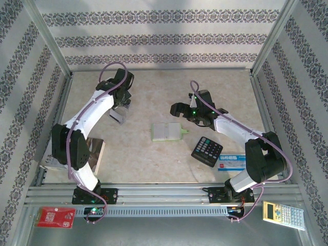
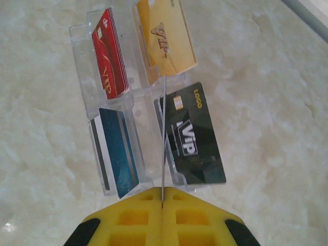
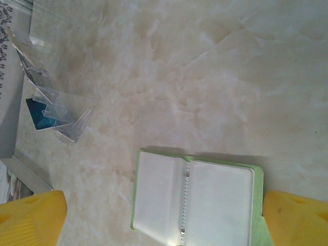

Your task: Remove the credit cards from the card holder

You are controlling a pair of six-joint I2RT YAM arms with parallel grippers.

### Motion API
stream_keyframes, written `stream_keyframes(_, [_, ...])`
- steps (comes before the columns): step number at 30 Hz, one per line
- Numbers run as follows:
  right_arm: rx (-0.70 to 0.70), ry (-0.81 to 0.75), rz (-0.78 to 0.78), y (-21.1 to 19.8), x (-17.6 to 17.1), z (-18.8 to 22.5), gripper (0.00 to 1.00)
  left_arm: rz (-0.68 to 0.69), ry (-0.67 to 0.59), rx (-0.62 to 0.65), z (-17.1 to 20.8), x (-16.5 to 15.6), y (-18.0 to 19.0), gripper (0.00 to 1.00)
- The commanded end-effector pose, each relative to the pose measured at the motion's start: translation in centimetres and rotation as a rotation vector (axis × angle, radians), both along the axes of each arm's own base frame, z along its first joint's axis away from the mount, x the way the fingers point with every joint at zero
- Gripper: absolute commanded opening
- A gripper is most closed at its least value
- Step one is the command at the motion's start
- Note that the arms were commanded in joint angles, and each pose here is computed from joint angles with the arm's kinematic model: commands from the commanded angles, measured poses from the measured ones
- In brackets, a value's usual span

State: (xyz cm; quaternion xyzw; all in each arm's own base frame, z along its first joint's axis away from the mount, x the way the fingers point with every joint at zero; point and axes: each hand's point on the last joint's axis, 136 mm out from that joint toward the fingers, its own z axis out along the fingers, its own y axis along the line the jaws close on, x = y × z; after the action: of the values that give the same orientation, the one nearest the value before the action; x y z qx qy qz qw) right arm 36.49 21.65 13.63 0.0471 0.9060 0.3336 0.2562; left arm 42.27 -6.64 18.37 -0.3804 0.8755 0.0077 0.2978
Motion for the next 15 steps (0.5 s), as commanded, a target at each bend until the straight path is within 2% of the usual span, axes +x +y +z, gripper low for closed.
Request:
stream_keyframes(1, [-0.031, -0.006, 0.009, 0.0, 0.2, 0.1, 0.98, 0.150, 0.006, 0.026, -0.1, 0.3, 1.6, 0.00])
stream_keyframes(6, [-0.032, 0.002, 0.013, 0.1, 0.4, -0.1, 0.98, 0.166, 0.037, 0.017, -1.1, 1.9, 0.9, 0.00])
stream_keyframes(15, [-0.018, 0.019, 0.025, 0.6, 0.7, -0.2, 0.98, 0.195, 0.080, -0.012, -2.9, 2.8, 0.2, 0.00])
